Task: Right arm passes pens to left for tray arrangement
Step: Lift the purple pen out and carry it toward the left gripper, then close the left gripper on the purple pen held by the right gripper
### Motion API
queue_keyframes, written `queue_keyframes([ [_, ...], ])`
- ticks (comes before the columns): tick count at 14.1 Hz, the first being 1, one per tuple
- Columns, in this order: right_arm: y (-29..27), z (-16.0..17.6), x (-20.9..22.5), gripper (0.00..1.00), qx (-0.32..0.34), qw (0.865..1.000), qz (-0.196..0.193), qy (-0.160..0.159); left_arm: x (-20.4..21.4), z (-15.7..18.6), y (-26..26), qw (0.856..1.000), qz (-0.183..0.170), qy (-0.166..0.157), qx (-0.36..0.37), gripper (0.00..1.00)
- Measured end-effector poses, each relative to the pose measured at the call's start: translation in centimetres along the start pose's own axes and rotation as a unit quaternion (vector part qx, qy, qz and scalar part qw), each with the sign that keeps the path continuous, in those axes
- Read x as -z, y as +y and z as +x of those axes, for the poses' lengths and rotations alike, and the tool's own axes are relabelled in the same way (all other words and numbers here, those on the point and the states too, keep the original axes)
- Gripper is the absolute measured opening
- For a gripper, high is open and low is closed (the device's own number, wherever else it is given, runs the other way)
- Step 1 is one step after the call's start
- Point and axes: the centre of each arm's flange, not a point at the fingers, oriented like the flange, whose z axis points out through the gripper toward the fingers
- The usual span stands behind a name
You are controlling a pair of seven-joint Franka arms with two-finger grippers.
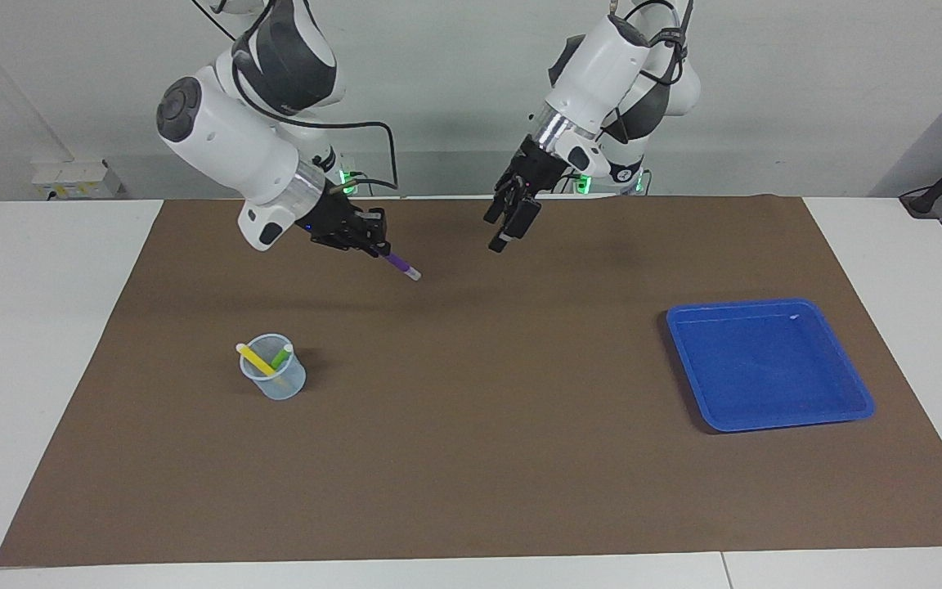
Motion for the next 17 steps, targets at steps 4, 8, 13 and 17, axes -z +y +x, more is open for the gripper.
queue_keyframes([
  [4, -1.1, 0.0, -2.1, 0.18, -0.024, 1.0, 0.013, -0.01, -3.2, -0.7, -1.2, 1.0, 0.011, -0.001, 0.007, 1.0],
  [8, -1.9, -0.5, -2.7, 0.18, -0.042, 0.999, 0.012, -0.015, -4.9, 0.2, -1.0, 1.0, 0.013, 0.004, 0.017, 1.0],
  [13, -3.2, -1.2, -3.4, 0.18, -0.054, 0.998, 0.011, -0.015, -6.4, -0.3, -1.5, 0.999, 0.006, 0.0, 0.036, 0.99],
  [17, -4.1, -1.6, -3.9, 0.18, -0.052, 0.999, 0.013, -0.007, -7.2, -0.9, -2.2, 0.999, 0.014, 0.0, 0.038, 0.93],
])
